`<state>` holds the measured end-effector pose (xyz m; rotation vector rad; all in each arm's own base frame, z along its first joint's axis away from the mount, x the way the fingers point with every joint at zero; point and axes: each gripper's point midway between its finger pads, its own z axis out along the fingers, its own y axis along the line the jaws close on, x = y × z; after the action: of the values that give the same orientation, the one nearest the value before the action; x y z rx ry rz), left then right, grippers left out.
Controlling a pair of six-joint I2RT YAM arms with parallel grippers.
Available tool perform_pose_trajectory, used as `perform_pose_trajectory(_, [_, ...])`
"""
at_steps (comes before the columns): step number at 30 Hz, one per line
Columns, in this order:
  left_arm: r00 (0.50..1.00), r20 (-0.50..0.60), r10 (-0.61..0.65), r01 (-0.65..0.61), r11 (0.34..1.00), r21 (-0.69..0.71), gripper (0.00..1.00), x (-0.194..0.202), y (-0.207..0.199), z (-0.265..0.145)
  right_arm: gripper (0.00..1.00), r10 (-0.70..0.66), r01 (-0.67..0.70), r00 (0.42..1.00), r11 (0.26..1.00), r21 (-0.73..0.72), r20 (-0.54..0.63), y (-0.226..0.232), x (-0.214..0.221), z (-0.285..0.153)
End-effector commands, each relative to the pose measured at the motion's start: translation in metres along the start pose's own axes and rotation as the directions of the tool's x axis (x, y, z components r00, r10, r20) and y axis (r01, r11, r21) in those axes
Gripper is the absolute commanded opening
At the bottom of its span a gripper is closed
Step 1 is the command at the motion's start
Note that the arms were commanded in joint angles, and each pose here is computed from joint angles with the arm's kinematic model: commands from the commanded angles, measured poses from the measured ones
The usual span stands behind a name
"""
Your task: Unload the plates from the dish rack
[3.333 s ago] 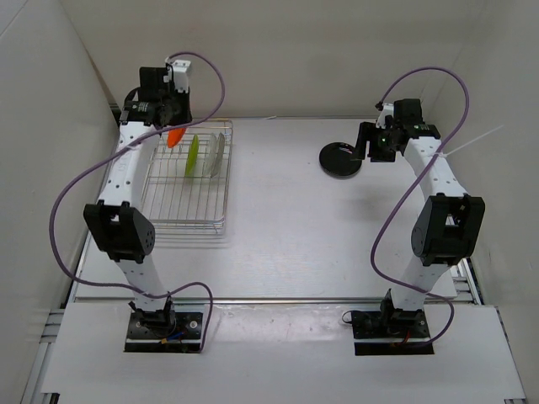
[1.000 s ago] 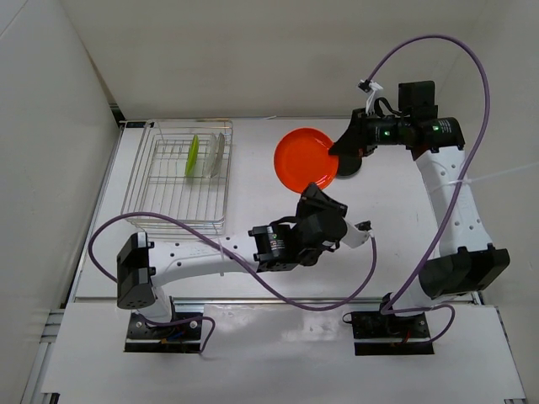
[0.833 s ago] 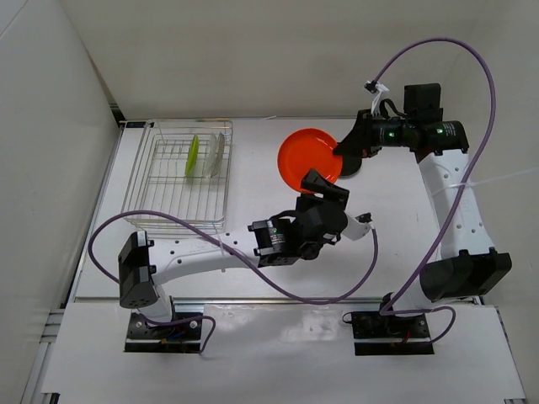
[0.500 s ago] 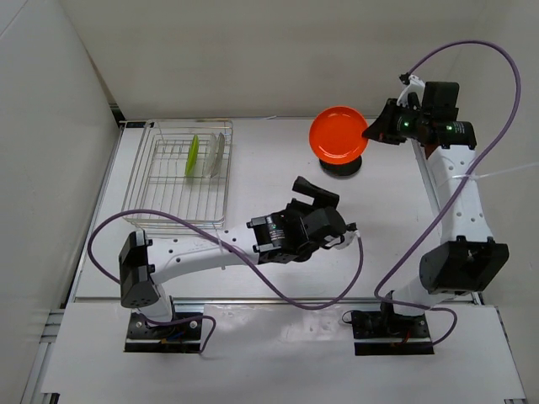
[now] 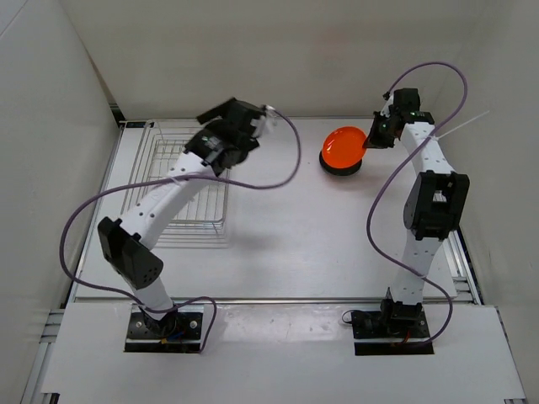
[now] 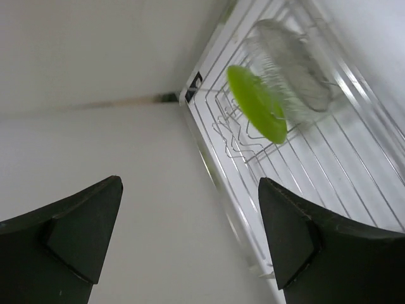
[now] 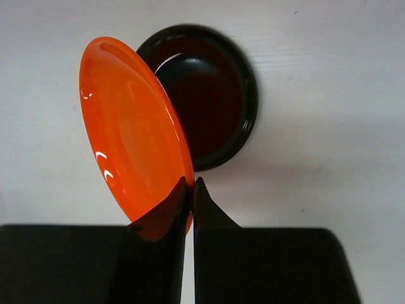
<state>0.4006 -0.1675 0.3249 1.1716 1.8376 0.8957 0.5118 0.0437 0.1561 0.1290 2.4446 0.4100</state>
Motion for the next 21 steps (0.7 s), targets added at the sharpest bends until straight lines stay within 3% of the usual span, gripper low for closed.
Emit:
perform_pose_trajectory(1, [0.967, -0.013, -0.255, 0.255, 0.966, 0.044, 0.99, 0.039, 0.020, 0.007, 0.00, -0.043, 0.040, 0.986, 0.999, 0.026, 0.158, -0.006, -0.058, -0.009])
perform_pose_trajectory(7, [0.858, -0.038, -0.513, 0.514, 0.854, 0.080, 0.99, 0.092, 0.030, 0.037, 0.00, -0.042, 0.039, 0.987, 0.999, 0.027, 0.155, -0.012, -0.072, 0.017])
perform_pose_trajectory(12, [0.702, -0.030, -0.712, 0.702, 0.683, 0.202, 0.99, 0.097, 0.033, 0.044, 0.00, -0.039, 0.034, 0.993, 0.998, 0.056, 0.109, -0.025, -0.062, 0.041])
perform_pose_trajectory(18, [0.582, -0.052, -0.811, 0.780, 0.540, 0.316, 0.99, 0.085, 0.034, 0.048, 0.00, -0.033, 0.030, 0.998, 0.998, 0.064, 0.055, -0.034, -0.043, 0.058])
perform_pose_trajectory(21, [0.564, -0.052, -0.824, 0.783, 0.514, 0.350, 0.99, 0.079, 0.030, 0.048, 0.00, -0.028, 0.025, 0.999, 0.997, 0.066, 0.036, -0.038, -0.036, 0.067])
